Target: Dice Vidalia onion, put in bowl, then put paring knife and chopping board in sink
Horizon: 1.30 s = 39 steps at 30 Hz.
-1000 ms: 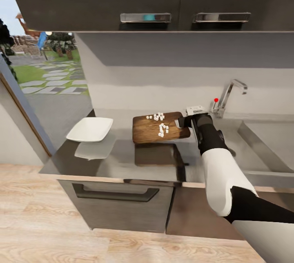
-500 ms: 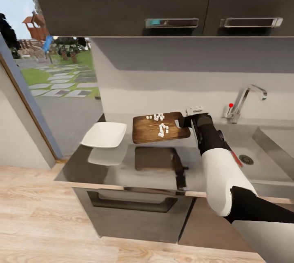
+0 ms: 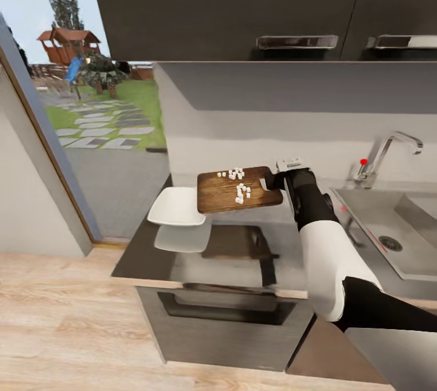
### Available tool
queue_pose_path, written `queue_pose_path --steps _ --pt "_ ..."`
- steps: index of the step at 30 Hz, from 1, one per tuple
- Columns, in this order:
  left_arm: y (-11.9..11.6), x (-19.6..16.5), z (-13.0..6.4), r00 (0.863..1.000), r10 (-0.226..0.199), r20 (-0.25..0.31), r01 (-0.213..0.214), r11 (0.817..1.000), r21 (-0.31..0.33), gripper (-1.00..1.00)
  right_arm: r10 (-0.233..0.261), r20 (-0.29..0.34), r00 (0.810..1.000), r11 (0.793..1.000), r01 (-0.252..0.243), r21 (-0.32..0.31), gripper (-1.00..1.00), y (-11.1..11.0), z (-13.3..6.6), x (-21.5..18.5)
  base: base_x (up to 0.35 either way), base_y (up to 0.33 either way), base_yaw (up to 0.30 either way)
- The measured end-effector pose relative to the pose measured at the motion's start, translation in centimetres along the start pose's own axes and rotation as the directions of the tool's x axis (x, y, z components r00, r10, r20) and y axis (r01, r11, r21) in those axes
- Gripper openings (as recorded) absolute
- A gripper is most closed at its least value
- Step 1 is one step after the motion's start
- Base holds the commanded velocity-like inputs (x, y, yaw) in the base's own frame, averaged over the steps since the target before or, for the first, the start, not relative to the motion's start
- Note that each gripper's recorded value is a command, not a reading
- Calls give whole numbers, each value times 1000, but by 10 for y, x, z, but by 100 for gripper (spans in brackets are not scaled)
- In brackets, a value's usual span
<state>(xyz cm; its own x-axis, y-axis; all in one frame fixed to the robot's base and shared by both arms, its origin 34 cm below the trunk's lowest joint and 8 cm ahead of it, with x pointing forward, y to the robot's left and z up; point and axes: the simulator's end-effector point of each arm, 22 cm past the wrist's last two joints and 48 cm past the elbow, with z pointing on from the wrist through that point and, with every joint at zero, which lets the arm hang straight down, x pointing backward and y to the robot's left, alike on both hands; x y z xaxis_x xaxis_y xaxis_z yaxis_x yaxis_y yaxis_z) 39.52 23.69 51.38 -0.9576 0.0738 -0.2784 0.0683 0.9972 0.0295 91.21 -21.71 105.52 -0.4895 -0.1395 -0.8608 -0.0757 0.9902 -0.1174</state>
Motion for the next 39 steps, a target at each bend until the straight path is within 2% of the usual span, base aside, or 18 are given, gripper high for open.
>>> queue_pose_path --steps 13,28,39 --pt "1 -7 -3 1000 0 17 0 1000 -1 100 2 17 1000 1000 -2 1 -100 -1 -9 -10 186 162 0" --pt "1 -8 -3 1000 0 18 0 1000 -1 100 -4 -9 1000 1000 4 -13 -100 5 -5 0 8 4 0" --pt "5 -6 -2 1000 -2 11 2 1000 -4 100 8 -13 1000 999 -8 -48 -100 16 -1 6 0 0 0"
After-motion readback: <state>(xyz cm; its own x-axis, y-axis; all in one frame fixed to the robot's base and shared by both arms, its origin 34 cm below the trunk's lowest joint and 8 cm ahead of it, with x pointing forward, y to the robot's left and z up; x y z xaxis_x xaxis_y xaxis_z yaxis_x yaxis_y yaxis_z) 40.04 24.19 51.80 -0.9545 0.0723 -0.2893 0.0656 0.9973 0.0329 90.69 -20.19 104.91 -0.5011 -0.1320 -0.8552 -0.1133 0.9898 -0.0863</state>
